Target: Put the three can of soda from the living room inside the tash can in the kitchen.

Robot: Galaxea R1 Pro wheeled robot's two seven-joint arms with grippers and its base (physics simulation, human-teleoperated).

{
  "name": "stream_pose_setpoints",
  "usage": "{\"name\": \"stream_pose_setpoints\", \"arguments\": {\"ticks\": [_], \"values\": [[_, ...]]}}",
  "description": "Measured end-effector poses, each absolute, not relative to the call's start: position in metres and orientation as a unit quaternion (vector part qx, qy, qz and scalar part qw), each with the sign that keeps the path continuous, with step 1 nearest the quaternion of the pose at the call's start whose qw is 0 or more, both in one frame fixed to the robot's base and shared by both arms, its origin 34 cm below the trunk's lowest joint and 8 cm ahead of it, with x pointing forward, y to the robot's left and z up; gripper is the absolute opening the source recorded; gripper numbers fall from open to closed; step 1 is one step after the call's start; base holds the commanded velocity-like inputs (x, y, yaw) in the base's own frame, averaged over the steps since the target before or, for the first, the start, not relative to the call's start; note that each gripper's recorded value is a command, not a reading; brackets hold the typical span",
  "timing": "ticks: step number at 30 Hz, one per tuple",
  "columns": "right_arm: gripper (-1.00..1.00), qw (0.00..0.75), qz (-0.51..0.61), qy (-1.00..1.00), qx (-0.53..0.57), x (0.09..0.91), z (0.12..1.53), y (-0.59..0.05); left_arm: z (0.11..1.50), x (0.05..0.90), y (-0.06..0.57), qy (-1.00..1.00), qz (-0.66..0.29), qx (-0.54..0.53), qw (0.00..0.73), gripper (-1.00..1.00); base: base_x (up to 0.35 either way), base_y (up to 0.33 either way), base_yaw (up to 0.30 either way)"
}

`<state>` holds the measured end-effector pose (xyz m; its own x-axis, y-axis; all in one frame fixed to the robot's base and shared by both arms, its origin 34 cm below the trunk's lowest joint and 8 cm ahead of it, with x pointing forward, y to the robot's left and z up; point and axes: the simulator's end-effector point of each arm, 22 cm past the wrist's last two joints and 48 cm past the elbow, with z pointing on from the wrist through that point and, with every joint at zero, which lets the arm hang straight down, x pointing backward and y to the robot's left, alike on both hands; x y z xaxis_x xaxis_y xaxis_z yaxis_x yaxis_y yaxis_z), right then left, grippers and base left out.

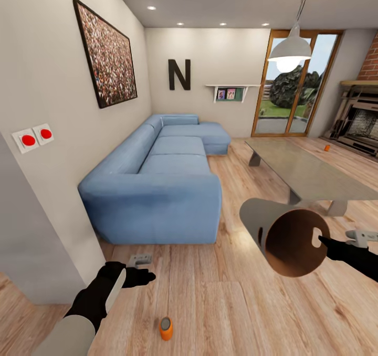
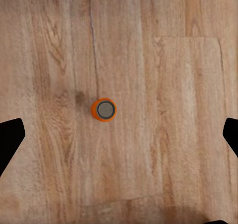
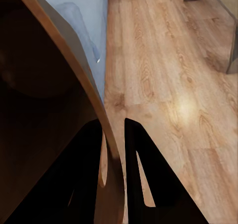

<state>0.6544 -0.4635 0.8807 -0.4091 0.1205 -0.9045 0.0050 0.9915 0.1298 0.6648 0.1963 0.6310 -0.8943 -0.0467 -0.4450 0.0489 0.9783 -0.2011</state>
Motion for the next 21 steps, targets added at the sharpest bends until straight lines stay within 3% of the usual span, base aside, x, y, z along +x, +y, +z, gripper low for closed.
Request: {"name": "stream_pose_setpoints", "arguments": {"ticks": [21], "values": [[-1.00, 0.538, 0.055, 0.841, 0.025, 0.653, 0.839, -0.453, 0.593, 0.662, 0.192, 0.967, -0.106, 0.001, 0.233, 1.00, 0.000, 0.000, 0.000]]}}
